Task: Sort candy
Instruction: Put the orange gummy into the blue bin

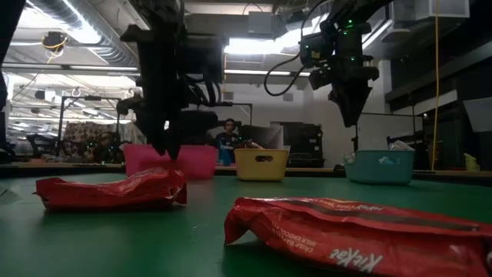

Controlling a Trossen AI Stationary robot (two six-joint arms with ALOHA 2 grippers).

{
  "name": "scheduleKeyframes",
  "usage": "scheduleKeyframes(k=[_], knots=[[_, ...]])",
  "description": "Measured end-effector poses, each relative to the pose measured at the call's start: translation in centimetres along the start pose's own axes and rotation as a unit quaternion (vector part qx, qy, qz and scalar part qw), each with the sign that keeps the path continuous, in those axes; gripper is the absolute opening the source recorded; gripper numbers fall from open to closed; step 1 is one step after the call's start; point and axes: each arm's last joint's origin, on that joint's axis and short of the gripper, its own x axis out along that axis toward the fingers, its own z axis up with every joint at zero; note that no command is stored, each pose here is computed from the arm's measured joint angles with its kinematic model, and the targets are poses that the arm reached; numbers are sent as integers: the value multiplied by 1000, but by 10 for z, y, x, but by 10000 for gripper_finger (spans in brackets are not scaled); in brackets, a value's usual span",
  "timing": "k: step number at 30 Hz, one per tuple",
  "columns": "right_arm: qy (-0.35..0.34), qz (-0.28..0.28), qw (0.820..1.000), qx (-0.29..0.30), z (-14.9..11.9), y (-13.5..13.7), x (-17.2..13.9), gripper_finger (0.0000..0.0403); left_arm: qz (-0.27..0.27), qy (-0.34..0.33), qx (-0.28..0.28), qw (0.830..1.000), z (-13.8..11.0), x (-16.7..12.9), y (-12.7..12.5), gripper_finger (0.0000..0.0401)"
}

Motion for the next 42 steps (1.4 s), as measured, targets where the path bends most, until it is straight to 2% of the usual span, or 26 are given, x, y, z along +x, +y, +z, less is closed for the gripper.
scheduleKeyframes(k=[29,33,42], knots=[[-2,-1,1000,0,0,0,0,182,55,27,27,998,-9,35,-7,126],[-2,-1,1000,0,0,0,0,182,55,33,30,997,-10,36,-8,106],[-2,-1,1000,0,0,0,0,182,52,38,42,997,-10,36,-8,28]])
